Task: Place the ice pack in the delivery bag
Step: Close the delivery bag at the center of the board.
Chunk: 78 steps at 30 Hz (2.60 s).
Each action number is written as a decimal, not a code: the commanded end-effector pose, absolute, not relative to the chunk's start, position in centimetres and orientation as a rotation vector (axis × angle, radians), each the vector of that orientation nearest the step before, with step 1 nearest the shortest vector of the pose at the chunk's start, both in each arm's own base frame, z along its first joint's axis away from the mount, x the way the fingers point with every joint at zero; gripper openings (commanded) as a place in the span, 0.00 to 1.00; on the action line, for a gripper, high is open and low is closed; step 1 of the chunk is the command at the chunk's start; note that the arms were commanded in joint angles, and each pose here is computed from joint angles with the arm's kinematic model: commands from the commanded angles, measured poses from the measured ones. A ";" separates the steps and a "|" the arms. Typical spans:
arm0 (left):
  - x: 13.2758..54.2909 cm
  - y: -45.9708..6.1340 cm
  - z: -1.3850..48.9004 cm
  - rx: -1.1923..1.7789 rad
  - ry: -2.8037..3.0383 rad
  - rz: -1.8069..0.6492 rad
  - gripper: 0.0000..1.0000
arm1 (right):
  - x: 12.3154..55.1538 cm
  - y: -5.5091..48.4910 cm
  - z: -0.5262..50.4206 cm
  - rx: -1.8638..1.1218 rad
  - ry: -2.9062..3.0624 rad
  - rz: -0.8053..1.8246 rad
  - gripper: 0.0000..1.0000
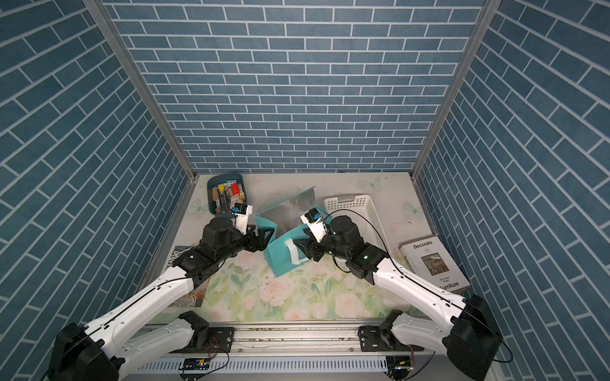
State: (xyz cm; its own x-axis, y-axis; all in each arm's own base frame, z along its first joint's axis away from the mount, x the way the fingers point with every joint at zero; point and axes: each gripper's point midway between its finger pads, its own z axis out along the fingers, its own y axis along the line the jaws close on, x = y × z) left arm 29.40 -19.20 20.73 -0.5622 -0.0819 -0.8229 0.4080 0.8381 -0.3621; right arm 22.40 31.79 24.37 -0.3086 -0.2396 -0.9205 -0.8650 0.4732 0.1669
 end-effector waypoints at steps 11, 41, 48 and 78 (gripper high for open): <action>29.2 -18.2 22.1 0.197 2.048 -0.636 0.88 | 20.9 34.9 26.7 -1.161 1.604 0.665 0.66; 29.2 -16.6 22.6 0.175 2.025 -0.552 0.83 | 18.4 38.1 26.9 -1.480 1.435 0.704 0.50; 29.6 -16.6 22.8 0.206 2.013 -0.571 0.83 | 18.9 38.5 26.1 -1.482 1.456 0.692 0.37; 31.8 -18.7 21.0 0.365 2.061 -0.853 0.63 | 18.8 38.1 24.1 -1.546 1.496 0.654 0.41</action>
State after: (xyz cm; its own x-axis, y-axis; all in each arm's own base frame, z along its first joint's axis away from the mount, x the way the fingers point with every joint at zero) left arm 31.57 -18.31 19.51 -0.6203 -0.0474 -0.7829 0.4960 0.7495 -0.4384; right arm 18.79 37.82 25.36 0.1382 -0.4928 -0.8591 -0.9706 0.1052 -0.2164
